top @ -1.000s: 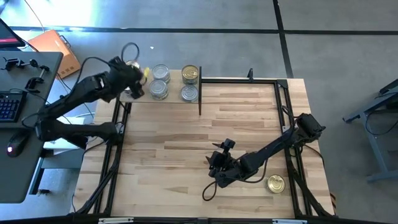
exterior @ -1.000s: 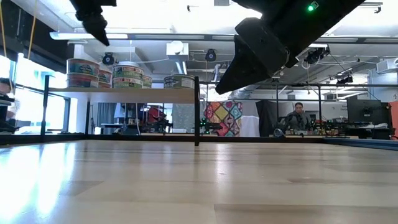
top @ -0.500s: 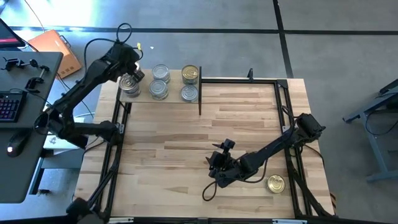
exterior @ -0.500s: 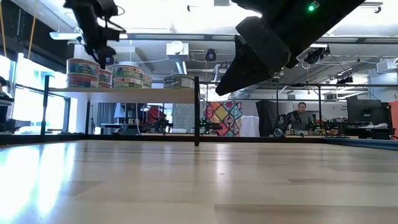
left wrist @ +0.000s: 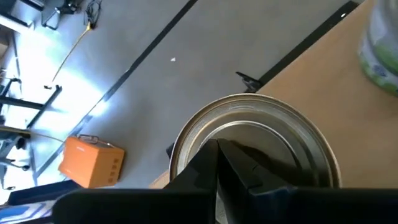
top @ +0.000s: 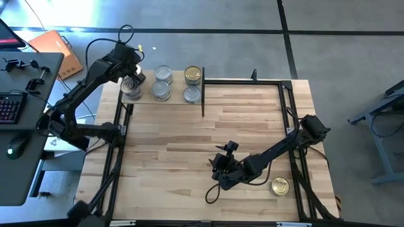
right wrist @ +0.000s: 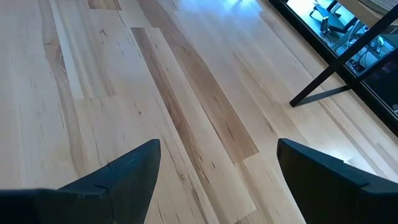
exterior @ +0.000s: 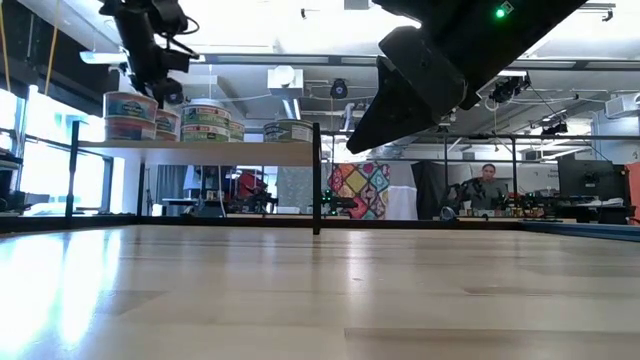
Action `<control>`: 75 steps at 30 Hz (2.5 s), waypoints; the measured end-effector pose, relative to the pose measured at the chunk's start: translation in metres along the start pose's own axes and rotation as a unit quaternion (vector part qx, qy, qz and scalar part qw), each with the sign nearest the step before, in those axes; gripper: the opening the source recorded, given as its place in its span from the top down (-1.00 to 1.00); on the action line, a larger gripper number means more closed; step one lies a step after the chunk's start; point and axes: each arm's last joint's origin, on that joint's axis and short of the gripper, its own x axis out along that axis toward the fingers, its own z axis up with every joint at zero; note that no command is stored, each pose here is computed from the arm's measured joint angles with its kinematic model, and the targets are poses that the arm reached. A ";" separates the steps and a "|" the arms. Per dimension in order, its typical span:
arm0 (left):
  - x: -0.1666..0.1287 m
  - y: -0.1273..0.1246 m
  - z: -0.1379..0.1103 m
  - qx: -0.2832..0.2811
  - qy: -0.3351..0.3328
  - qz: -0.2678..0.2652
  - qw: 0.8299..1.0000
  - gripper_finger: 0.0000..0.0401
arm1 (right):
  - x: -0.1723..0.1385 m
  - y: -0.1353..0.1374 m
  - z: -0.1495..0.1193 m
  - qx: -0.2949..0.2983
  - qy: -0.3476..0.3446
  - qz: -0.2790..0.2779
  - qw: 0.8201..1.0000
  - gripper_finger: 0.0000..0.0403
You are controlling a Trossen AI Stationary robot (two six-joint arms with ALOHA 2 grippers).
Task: Stack canned seafood by type on shelf
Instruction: Adjust the stacked blue tuna cans on the shelf, then stack the green blue tuna can on top of the other green blue tuna can on the shelf
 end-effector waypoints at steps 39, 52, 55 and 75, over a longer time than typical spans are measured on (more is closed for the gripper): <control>-0.125 -0.144 -0.024 0.148 -0.377 -0.269 0.874 1.00 | -0.117 -0.030 -0.053 0.040 0.470 0.127 0.873 -0.21; -0.140 -0.196 -0.038 0.201 -0.379 -0.295 0.854 1.00 | -0.147 -0.044 -0.096 0.059 0.594 -0.005 0.803 0.63; -0.140 -0.207 -0.040 0.215 -0.372 -0.283 0.858 1.00 | -0.139 -0.043 -0.108 0.058 0.595 0.007 0.801 0.82; -0.135 -0.271 -0.050 0.272 -0.346 -0.294 0.849 1.00 | -0.047 -0.047 -0.061 0.182 0.458 0.115 0.862 1.00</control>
